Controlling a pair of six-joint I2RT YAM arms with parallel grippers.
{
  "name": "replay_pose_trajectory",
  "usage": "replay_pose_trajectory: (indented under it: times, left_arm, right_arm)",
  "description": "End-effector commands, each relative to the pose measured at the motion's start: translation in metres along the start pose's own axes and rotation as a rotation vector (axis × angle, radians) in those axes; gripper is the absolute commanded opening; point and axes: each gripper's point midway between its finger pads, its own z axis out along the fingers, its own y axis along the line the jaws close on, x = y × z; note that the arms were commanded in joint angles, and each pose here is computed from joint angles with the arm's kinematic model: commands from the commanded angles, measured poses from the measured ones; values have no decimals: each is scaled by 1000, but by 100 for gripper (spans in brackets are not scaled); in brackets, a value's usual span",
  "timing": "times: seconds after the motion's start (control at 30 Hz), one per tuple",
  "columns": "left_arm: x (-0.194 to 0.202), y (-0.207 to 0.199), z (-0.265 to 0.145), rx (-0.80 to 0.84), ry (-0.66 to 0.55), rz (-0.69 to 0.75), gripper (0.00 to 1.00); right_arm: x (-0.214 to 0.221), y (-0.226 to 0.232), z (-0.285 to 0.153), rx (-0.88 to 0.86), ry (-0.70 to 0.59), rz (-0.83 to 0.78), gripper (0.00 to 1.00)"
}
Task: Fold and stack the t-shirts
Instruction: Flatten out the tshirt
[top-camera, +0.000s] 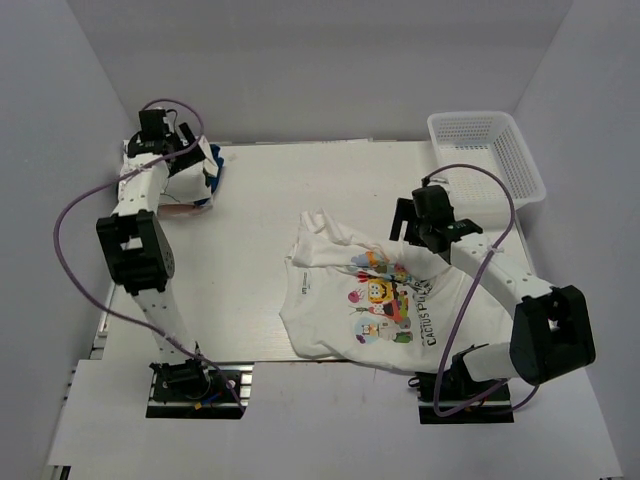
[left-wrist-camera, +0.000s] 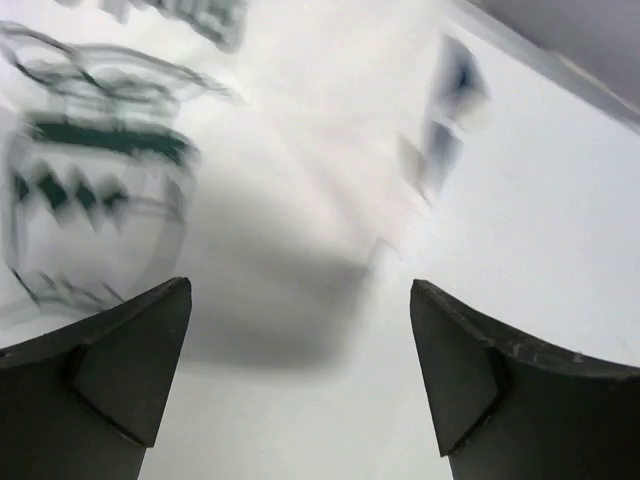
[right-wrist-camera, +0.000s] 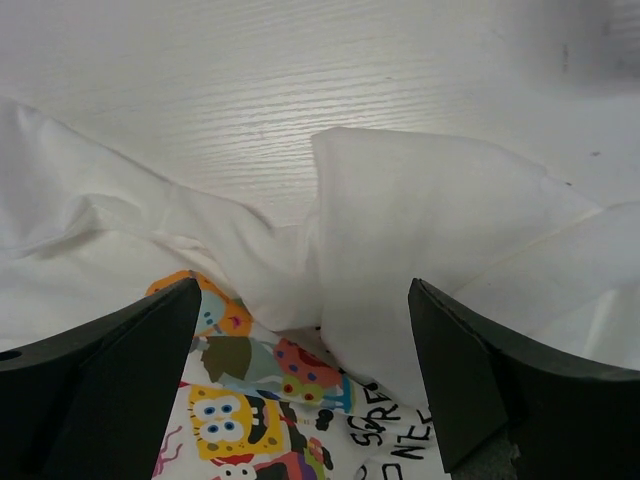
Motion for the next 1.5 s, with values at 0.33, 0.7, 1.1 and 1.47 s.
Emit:
replay_pose_trajectory:
  times: [0.33, 0.7, 1.1, 1.47]
  left_arm:
    - [186, -201, -95, 464, 210, 307, 100]
    - [267, -259, -70, 530, 306, 599, 100]
    - [311, -267, -62, 535, 364, 714, 26]
    - [184, -287, -164, 602, -67, 527, 0]
  right_arm:
    - [0, -44, 2, 111, 10, 87, 90]
    - [31, -55, 28, 121, 145, 126, 90]
    - [39, -57, 53, 148, 183, 154, 54]
    - [-30, -52, -6, 105, -55, 133, 0]
